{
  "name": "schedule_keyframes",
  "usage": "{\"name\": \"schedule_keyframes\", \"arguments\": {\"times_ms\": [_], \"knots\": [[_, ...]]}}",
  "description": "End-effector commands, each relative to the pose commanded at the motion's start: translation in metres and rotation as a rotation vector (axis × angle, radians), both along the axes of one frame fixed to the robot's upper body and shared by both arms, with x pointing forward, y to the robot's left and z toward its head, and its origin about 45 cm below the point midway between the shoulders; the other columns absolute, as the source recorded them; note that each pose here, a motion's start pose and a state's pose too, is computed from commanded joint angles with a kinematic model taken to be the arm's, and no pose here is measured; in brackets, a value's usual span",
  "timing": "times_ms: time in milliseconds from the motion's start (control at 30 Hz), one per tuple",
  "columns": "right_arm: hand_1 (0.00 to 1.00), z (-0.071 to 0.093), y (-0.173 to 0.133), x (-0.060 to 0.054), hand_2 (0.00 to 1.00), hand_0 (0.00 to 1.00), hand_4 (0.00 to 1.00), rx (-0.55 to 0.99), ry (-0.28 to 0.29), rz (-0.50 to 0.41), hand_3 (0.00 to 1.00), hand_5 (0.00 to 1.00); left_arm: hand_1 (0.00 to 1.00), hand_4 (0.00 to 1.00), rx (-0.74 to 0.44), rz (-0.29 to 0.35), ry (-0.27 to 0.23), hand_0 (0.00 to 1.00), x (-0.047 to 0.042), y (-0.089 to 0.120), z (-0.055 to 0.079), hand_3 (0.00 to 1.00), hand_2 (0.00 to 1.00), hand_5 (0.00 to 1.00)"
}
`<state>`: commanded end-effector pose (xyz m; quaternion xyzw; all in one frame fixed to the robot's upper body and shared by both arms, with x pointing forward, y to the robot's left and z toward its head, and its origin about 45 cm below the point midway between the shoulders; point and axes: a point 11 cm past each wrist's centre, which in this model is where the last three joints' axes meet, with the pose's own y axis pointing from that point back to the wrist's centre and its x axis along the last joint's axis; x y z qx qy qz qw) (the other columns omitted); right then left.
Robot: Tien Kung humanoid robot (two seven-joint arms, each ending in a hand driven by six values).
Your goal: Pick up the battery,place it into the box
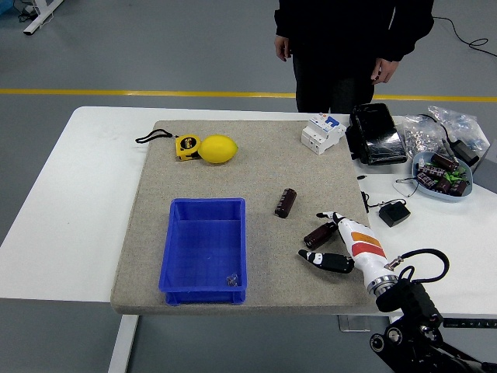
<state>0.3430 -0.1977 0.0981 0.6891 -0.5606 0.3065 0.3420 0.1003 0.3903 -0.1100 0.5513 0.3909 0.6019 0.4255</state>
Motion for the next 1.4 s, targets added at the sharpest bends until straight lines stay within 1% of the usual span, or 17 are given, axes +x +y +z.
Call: {"name": "schedule_keyframes", "arguments": {"times_ms": [133,167,367,400,567,600,733,767,933,967,1133,1167,1367,1400], "knots": [[0.566,-0.0007,-0.0017,0.0003,0.642,0.571,0.998,0.001,-0.006,-0.014,0.785,0.468,0.672,0.633,0.0,-0.003,0.004,0.719,-0.0014,-0.0001,-0.0003,0.585,0.675,0.543],[0.553,-0.0006,-0.0021,0.0003,0.631,0.538,0.998,0.002,-0.009,-0.017,0.775,0.454,0.673,0.633,0.0,-0.003,0.004,0.719,-0.0018,0.0,-0.0004,0.585,0.675,0.542],[0.553,-0.0017,-0.0046,0.0011,0.631,0.538,0.998,0.007,-0.023,-0.038,0.775,0.454,0.673,0.633,-0.002,-0.006,0.008,0.719,-0.0035,-0.0008,-0.001,0.585,0.675,0.542],[0.514,-0.0018,-0.0047,0.0012,0.596,0.47,0.998,0.006,-0.026,-0.041,0.726,0.42,0.673,0.633,-0.003,-0.006,0.008,0.719,-0.0037,-0.0009,-0.0011,0.585,0.676,0.543],[0.514,-0.0036,-0.0061,0.0035,0.596,0.47,0.998,0.002,-0.035,-0.059,0.726,0.42,0.673,0.633,-0.005,-0.008,0.01,0.718,-0.0043,-0.0019,-0.0015,0.586,0.679,0.544],[0.475,-0.0043,-0.0066,0.0038,0.56,0.409,0.998,0.0,-0.035,-0.064,0.649,0.395,0.673,0.633,-0.005,-0.008,0.01,0.718,-0.0045,-0.0021,-0.0016,0.586,0.679,0.544],[0.475,-0.0051,-0.0071,0.0051,0.56,0.409,0.998,-0.004,-0.037,-0.071,0.649,0.395,0.673,0.633,-0.006,-0.01,0.01,0.718,-0.0046,-0.0026,-0.0017,0.586,0.679,0.544],[0.453,-0.0048,-0.007,0.0055,0.524,0.392,0.998,-0.004,-0.039,-0.072,0.583,0.362,0.673,0.633,-0.006,-0.01,0.01,0.719,-0.0044,-0.0027,-0.0017,0.585,0.678,0.545],[0.453,-0.0039,-0.0066,0.0073,0.524,0.392,0.998,-0.006,-0.046,-0.076,0.583,0.362,0.673,0.633,-0.007,-0.01,0.006,0.719,-0.0027,-0.0032,-0.0015,0.585,0.678,0.545],[0.416,-0.004,-0.0063,0.0074,0.495,0.346,0.998,-0.007,-0.046,-0.076,0.534,0.318,0.673,0.632,-0.008,-0.01,0.005,0.719,-0.0024,-0.0032,-0.0015,0.587,0.678,0.545],[0.416,-0.0036,-0.0058,0.0077,0.495,0.346,0.998,-0.003,-0.046,-0.075,0.534,0.318,0.673,0.632,-0.009,-0.008,0.003,0.719,-0.0018,-0.0037,-0.0015,0.587,0.678,0.545],[0.407,-0.0031,-0.0054,0.0079,0.487,0.32,0.991,-0.003,-0.047,-0.074,0.531,0.304,0.673,0.633,-0.009,-0.007,0.003,0.719,-0.0018,-0.0037,-0.0015,0.586,0.677,0.546],[0.407,-0.0002,-0.0026,0.0082,0.487,0.32,0.991,0.002,-0.058,-0.063,0.531,0.304,0.673,0.633,-0.01,-0.007,0.002,0.719,-0.0015,-0.0038,-0.0014,0.586,0.677,0.546],[0.391,0.0002,-0.0024,0.0082,0.477,0.28,0.981,0.003,-0.059,-0.062,0.514,0.305,0.673,0.632,-0.01,-0.007,0.002,0.719,-0.0014,-0.0038,-0.0014,0.586,0.676,0.545]]}}
